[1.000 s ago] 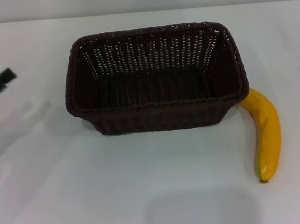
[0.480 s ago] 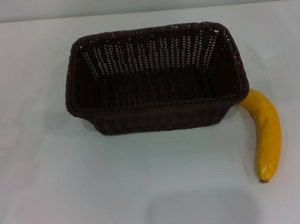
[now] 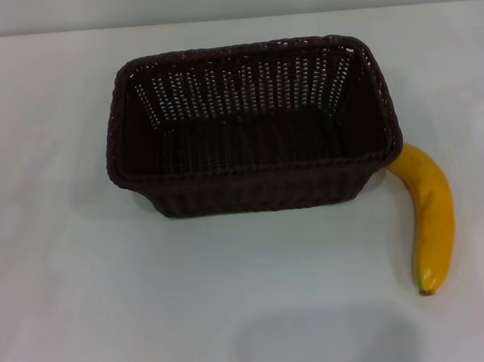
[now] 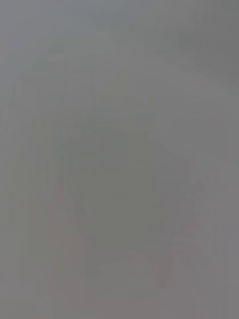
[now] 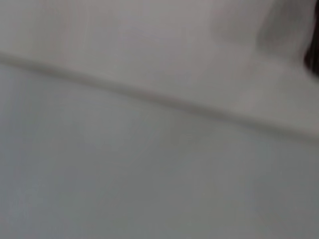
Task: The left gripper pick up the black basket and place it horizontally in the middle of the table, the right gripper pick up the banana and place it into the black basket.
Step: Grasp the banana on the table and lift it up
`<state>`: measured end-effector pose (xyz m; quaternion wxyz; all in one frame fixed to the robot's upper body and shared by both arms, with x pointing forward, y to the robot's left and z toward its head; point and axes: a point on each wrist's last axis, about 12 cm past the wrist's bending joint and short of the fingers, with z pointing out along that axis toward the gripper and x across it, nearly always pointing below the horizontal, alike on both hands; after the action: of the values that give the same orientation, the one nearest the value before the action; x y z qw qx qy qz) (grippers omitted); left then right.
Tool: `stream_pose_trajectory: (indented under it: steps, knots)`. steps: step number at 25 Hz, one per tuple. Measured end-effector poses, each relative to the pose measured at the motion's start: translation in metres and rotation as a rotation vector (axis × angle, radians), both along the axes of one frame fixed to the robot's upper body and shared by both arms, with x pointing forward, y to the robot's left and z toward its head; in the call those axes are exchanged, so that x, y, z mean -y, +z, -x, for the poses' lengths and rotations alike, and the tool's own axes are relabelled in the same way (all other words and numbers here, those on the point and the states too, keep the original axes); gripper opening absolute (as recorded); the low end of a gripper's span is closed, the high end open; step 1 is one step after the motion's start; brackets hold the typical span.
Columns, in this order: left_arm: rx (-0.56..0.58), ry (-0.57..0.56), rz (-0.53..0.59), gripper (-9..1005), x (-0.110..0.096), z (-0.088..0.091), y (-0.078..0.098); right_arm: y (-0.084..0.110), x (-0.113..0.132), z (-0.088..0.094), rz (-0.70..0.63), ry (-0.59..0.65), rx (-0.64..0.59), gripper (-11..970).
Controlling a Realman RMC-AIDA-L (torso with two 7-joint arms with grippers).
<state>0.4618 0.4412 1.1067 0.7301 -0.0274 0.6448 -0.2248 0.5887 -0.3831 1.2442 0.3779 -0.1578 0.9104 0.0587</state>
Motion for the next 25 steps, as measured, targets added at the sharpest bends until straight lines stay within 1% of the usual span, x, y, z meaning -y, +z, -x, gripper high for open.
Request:
stream_pose_trajectory:
  steps: [4, 9, 11, 16, 19, 22, 25]
  knots:
    - [0.016, 0.001, 0.003, 723, 0.0, -0.006, 0.004, 0.005, -0.019, 0.002, 0.057, 0.048, -0.164, 843]
    - [0.03, 0.024, 0.013, 723, -0.004, -0.004, 0.006, 0.002, -0.051, 0.005, 0.074, 0.15, -0.307, 843]
    - [0.038, 0.046, 0.016, 723, -0.008, -0.003, 0.007, -0.001, -0.063, 0.006, 0.075, 0.182, -0.338, 843]
    - [0.039, 0.066, 0.015, 724, -0.013, 0.001, 0.008, -0.021, -0.103, 0.008, 0.077, 0.261, -0.434, 843]
    - [0.04, 0.076, 0.008, 724, -0.016, 0.003, 0.008, -0.034, -0.123, 0.008, 0.079, 0.283, -0.483, 843]
    - [0.037, 0.074, 0.004, 724, -0.015, 0.002, 0.008, -0.041, -0.133, 0.008, 0.075, 0.272, -0.505, 843]
    - [0.034, 0.073, 0.003, 724, -0.014, 0.002, 0.006, -0.047, -0.138, 0.008, 0.052, 0.259, -0.522, 843]
